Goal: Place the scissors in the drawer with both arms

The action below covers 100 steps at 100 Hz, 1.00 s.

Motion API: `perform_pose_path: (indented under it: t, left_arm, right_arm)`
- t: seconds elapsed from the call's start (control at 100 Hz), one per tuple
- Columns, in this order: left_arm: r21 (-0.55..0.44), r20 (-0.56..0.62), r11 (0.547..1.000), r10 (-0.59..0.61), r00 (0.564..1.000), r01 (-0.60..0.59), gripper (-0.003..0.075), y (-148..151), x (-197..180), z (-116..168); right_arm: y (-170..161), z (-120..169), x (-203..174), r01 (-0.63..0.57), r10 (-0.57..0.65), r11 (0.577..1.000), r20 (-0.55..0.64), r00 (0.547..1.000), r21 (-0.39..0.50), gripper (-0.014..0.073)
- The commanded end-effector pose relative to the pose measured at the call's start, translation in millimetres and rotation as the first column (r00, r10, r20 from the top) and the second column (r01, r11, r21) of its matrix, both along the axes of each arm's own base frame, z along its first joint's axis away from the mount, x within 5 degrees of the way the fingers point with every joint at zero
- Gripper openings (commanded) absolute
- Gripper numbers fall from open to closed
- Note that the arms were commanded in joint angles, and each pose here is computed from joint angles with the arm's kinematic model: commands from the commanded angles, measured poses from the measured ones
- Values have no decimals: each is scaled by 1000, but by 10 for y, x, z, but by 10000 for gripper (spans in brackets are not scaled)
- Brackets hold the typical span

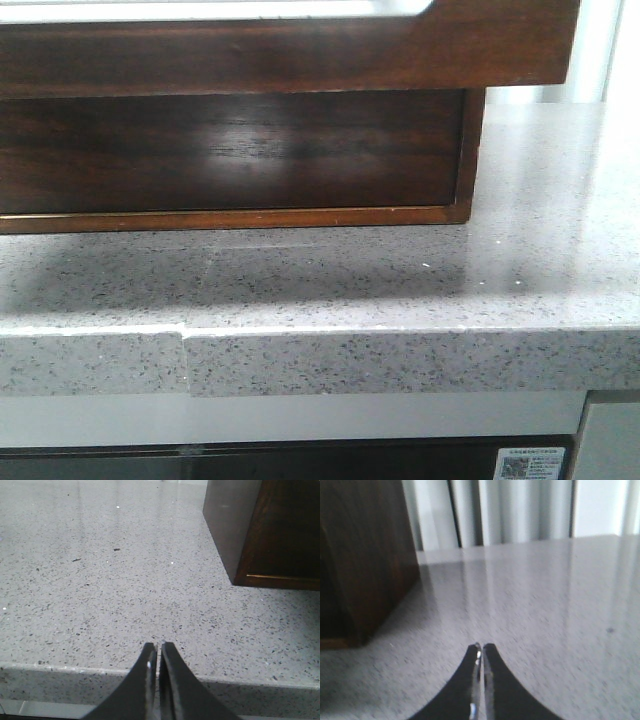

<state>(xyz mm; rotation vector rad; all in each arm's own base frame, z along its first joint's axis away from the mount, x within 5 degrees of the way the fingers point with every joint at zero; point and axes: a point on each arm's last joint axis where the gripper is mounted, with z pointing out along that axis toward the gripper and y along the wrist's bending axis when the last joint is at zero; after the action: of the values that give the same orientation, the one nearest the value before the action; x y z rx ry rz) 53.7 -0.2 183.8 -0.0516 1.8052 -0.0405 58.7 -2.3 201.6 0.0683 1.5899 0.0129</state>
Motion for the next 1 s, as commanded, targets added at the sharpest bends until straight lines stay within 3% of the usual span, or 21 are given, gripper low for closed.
perform_pose_path:
  t: [0.0, 0.25, 0.99]
  left_arm:
    - [-11, 71, 1000, 1, 997, 0, -22, -1, 0, 4]
    - [-11, 71, 1000, 1, 997, 0, -22, -1, 0, 4]
    - [-11, 71, 1000, 1, 997, 0, -22, -1, 0, 4]
  right_arm:
    - [-15, -118, -2, 21, -23, 999, -46, 999, -44, -41]
    - [-24, -282, -54, 9, -36, 992, -216, 976, -126, -41]
    - [-26, -282, -54, 9, -38, 991, -216, 976, -133, -41]
